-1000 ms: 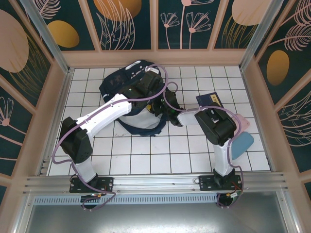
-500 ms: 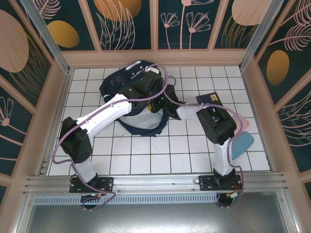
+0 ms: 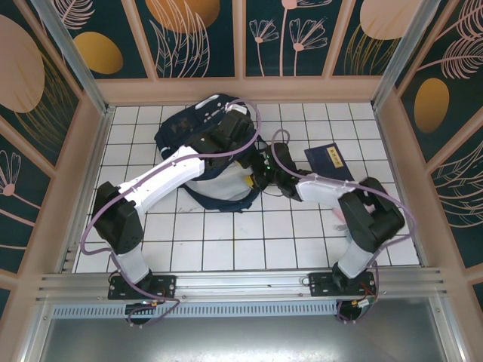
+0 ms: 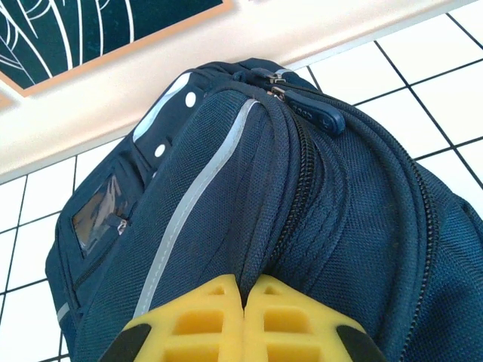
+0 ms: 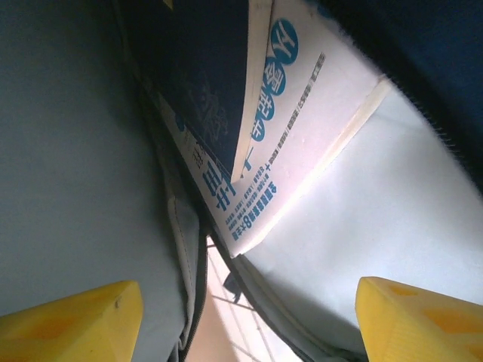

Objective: Pack the student bag

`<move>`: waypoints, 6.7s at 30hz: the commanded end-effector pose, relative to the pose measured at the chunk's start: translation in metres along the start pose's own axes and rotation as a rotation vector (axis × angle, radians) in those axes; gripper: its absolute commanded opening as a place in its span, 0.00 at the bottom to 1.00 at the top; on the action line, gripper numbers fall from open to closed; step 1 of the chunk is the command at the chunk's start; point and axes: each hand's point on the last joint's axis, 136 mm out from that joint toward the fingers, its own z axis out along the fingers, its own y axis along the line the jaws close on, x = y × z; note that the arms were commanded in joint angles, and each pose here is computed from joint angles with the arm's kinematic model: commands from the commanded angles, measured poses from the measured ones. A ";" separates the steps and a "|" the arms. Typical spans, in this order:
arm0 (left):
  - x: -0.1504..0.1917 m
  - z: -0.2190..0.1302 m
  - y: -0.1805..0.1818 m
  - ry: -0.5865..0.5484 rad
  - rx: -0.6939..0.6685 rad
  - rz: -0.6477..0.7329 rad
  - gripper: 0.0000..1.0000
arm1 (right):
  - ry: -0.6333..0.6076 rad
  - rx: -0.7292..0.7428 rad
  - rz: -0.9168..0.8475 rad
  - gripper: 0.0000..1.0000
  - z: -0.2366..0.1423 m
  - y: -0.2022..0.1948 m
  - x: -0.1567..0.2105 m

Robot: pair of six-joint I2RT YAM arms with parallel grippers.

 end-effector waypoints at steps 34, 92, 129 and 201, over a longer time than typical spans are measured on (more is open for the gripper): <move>0.051 -0.016 -0.031 0.003 0.287 -0.397 0.98 | -0.315 0.713 -0.300 0.79 -0.107 -0.174 -0.238; 0.146 0.047 -0.234 0.508 0.698 -0.486 0.58 | -0.158 0.634 -0.290 0.38 -0.128 -0.206 -0.124; 0.085 -0.010 -0.253 0.457 0.998 -0.514 0.52 | -0.057 0.386 -0.248 0.34 -0.107 -0.180 -0.096; 0.094 0.017 -0.157 0.446 0.825 -0.561 0.41 | 0.123 0.259 -0.352 0.30 -0.037 -0.148 -0.080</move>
